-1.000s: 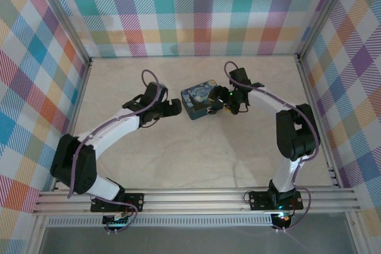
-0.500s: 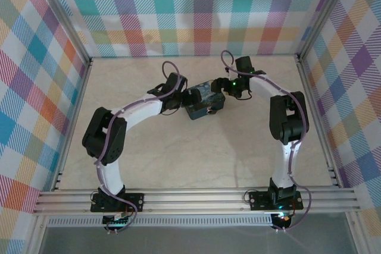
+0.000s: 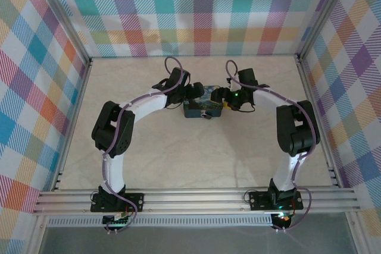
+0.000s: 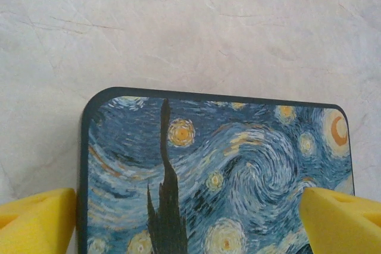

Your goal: Unlock a padlock with a key

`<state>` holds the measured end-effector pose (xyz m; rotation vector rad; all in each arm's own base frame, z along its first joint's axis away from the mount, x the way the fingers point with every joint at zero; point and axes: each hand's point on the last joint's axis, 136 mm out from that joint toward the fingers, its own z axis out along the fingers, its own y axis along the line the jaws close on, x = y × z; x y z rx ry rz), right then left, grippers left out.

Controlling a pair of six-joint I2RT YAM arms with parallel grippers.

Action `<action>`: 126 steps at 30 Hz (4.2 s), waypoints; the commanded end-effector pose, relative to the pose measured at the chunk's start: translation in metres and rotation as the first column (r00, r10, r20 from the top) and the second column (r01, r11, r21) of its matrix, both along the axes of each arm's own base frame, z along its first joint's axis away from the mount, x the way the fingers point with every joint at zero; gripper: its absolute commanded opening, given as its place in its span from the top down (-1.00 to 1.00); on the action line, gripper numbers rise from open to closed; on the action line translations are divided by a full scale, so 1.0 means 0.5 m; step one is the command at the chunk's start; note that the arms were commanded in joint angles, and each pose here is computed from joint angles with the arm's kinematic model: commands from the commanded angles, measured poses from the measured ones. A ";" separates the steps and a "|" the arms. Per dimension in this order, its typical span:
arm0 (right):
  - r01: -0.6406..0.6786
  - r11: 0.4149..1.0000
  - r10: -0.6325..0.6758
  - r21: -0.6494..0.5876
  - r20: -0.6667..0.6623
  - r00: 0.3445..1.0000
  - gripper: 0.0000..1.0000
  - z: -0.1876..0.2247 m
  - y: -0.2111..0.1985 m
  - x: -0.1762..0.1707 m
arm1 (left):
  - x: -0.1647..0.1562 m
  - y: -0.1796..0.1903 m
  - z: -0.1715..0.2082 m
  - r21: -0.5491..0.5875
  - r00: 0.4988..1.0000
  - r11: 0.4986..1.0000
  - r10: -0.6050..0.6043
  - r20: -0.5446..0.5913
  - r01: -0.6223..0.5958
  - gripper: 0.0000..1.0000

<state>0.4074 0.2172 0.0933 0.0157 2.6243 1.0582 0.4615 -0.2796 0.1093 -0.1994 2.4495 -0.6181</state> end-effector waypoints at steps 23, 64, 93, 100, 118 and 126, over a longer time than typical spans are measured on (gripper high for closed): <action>0.005 0.995 0.006 -0.096 0.111 0.994 -0.57 0.135 -0.017 -0.024 | -0.087 0.535 -0.067 0.407 0.890 0.864 0.405 -0.208 -0.297 -0.19; -0.038 0.997 0.043 -0.066 0.077 0.996 -0.55 0.122 0.042 -0.052 | -0.072 0.593 -0.139 0.462 0.876 0.862 0.376 -0.303 -0.210 0.19; -0.066 0.997 0.070 -0.048 0.086 0.994 -0.51 0.144 0.058 -0.076 | -0.201 0.528 -0.202 0.292 0.830 0.933 0.327 -0.451 -0.209 1.00; -0.079 0.995 0.083 -0.053 0.080 0.993 -0.50 0.137 0.065 -0.091 | -0.207 0.489 -0.127 0.250 0.857 0.953 0.271 -0.438 -0.173 1.00; -0.146 0.988 0.149 -0.048 0.071 0.986 -0.50 0.117 0.102 -0.118 | -0.135 0.476 -0.066 0.350 0.898 0.930 0.245 -0.366 -0.111 0.02; -0.145 0.987 0.150 -0.067 0.079 0.985 -0.50 0.126 0.092 -0.132 | -0.086 0.482 -0.141 0.361 0.863 0.922 0.292 -0.413 -0.140 0.01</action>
